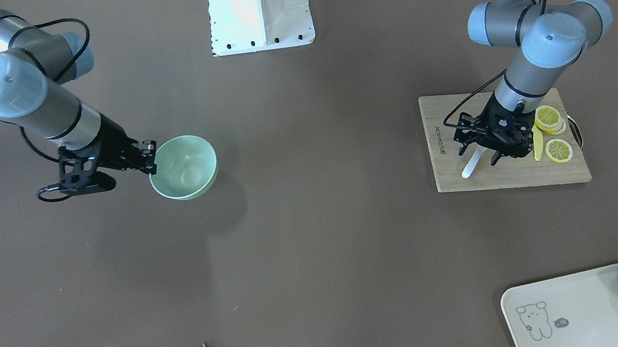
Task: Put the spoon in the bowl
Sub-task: 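Lift the white spoon with the left gripper while the right drags the bowl closer, then carry the spoon over the bowl with the left gripper and lower it in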
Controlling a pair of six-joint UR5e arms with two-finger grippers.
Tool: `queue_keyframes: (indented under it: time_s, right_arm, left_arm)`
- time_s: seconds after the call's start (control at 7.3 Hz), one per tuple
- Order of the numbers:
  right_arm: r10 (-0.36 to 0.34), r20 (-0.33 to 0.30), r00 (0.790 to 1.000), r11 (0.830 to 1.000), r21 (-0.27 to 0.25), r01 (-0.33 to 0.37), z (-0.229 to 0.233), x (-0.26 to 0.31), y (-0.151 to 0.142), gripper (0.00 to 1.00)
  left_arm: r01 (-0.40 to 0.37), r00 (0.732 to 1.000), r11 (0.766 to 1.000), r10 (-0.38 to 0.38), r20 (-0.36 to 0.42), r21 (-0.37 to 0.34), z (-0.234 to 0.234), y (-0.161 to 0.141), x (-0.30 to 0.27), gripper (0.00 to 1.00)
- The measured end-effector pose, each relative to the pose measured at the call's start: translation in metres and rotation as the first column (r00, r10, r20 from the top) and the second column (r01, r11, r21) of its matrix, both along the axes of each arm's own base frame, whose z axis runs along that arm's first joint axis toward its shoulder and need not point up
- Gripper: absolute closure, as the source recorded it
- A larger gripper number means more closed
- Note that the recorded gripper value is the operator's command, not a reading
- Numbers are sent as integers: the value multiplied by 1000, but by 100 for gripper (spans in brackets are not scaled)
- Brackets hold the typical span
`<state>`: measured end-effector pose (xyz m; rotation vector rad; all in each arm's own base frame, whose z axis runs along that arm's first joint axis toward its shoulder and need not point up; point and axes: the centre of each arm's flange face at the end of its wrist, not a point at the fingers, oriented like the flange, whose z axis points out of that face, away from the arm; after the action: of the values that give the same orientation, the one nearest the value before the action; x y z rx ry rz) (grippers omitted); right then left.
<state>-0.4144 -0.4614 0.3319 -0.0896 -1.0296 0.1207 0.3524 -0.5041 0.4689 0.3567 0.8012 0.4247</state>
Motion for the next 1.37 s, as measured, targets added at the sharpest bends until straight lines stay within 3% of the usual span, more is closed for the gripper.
queue_keyframes:
  time_s: [0.14,0.68,0.96,1.23,1.37]
  right_arm:
    - [15,15,1000,1000,-15,-15,-28,-34,18,100]
    - [72,64,995,996,-52,-69,-111,-134,87,100]
    - [101,55,993,994,-53,-98,-131,-183,118,100]
    - [131,25,991,991,-38,-130,-134,-206,124,100]
    - [138,-10,990,990,-27,-138,-133,-203,116,40]
  left_arm:
    - [-5,1000,1000,4,6,2,2,2,5,100]
    - [-30,999,1000,30,-22,3,-15,5,9,100]
    - [13,996,1000,-15,-83,-26,-66,-5,24,100]
    - [47,984,993,-64,-168,-104,-126,6,61,100]
    - [54,976,989,-82,-200,-141,-149,14,78,100]
